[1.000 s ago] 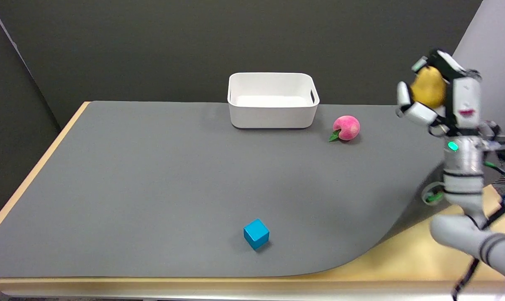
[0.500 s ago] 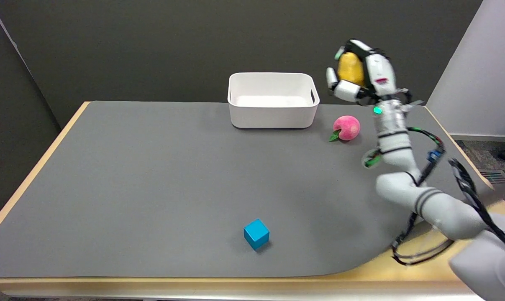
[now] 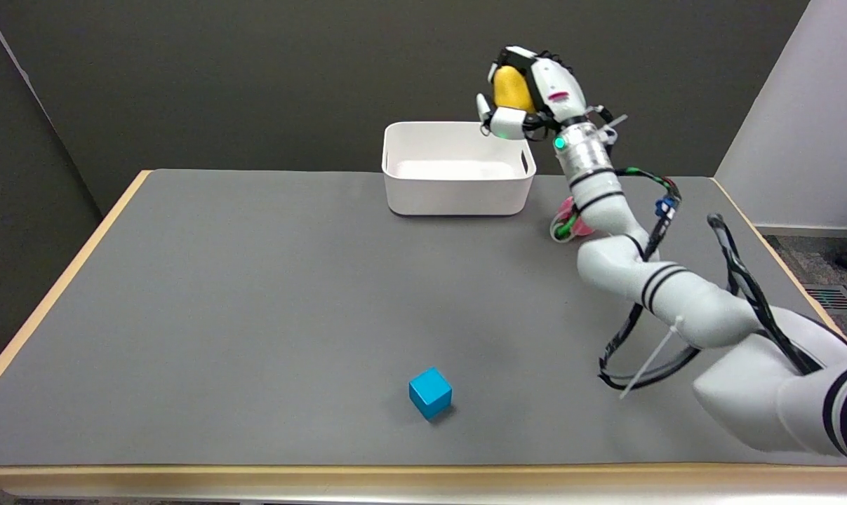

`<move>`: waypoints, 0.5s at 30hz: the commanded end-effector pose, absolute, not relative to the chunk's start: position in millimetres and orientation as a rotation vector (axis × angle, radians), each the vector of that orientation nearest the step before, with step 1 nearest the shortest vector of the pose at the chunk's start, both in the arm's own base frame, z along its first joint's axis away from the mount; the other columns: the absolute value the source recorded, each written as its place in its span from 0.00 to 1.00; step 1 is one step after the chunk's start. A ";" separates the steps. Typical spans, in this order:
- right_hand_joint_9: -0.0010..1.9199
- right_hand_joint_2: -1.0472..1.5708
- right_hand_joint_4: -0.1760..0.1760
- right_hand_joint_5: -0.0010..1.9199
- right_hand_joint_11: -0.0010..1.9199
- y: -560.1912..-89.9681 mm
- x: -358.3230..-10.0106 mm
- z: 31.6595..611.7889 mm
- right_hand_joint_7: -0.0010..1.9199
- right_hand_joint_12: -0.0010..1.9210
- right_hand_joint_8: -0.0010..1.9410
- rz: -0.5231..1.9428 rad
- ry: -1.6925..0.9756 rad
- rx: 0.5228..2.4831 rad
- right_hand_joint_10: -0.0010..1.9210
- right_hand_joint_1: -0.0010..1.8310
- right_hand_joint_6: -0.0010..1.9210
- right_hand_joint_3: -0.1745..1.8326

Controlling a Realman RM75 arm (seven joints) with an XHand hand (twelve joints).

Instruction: Place the pear in the white box.

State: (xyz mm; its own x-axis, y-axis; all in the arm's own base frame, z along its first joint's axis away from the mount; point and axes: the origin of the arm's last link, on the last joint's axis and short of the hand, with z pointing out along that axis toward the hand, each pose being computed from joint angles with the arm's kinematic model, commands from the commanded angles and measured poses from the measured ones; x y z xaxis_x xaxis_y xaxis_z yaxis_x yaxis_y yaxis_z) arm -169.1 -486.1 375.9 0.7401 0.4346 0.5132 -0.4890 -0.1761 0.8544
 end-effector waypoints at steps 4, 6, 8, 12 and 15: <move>0.54 0.76 0.41 0.33 0.35 -545.3 -165.1 362.3 0.39 1.00 1.00 0.534 -0.166 1.418 1.00 0.48 1.00 0.57; 0.51 0.77 0.38 0.31 0.30 -545.2 -166.7 365.9 0.37 1.00 1.00 0.561 -0.187 1.384 1.00 0.47 1.00 0.55; 0.47 0.80 0.35 0.29 0.23 -545.2 -166.7 368.7 0.32 1.00 1.00 0.577 -0.201 1.366 1.00 0.46 1.00 0.50; 0.33 0.82 0.31 0.27 0.08 -545.0 -166.2 369.2 0.20 1.00 1.00 0.604 -0.216 1.355 1.00 0.46 1.00 0.45; 0.27 0.83 0.30 0.26 0.00 -545.4 -164.3 366.5 0.14 1.00 1.00 0.612 -0.216 1.364 1.00 0.45 1.00 0.43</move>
